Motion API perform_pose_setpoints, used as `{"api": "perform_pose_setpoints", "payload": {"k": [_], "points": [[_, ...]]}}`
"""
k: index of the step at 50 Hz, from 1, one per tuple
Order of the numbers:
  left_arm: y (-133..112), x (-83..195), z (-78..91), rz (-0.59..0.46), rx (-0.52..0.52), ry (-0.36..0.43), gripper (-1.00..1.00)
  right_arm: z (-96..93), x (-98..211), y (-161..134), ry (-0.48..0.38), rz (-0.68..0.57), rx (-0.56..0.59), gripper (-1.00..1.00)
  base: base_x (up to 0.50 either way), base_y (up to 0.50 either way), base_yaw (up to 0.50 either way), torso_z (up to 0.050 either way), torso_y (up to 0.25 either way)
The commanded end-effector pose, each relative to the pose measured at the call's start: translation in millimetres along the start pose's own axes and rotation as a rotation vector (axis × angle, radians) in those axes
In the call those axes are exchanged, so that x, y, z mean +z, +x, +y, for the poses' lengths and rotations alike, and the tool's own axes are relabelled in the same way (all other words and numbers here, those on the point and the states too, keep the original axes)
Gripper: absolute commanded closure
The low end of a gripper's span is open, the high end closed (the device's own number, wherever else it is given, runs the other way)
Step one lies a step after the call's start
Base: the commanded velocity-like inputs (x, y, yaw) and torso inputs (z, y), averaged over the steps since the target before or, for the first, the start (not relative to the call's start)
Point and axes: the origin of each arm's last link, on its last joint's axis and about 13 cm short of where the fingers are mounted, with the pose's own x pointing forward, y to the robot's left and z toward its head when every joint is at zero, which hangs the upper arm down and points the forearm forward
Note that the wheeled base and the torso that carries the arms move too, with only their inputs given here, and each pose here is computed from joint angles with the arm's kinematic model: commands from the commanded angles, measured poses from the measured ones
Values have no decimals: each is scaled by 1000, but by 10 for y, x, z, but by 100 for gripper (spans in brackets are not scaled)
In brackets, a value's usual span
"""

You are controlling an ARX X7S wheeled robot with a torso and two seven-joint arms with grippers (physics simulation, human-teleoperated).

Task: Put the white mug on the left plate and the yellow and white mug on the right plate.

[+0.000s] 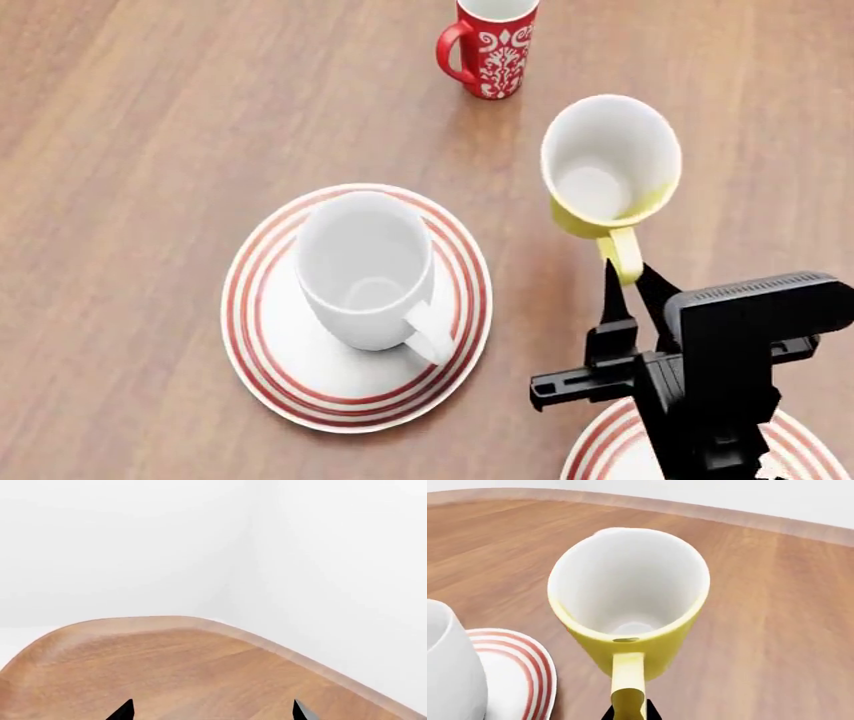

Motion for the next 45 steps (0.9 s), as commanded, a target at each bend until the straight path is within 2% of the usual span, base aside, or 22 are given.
{"api": "perform_pose_setpoints", "payload": {"k": [1,6,21,29,45], "points": [[-5,30,1,-1,1,4,-100,54,147,-474,-24,-6,12,100,0,0,0,0,0],[2,18,-3,-2,1,4,-100,59,198,-580,-30,-18,4,100,0,0,0,0,3],[5,5,-21,0,-5,4,-100,156,114,-1177,-50,31,14,100,0,0,0,0,0],[4,-2,-29,2,-9,7,-100,156,79,-1439,-46,61,-18,100,0,0,0,0,0],[-4,8,-28,-1,-16,8,-100,196,72,-1782,-66,88,-40,100,0,0,0,0,0]]}}
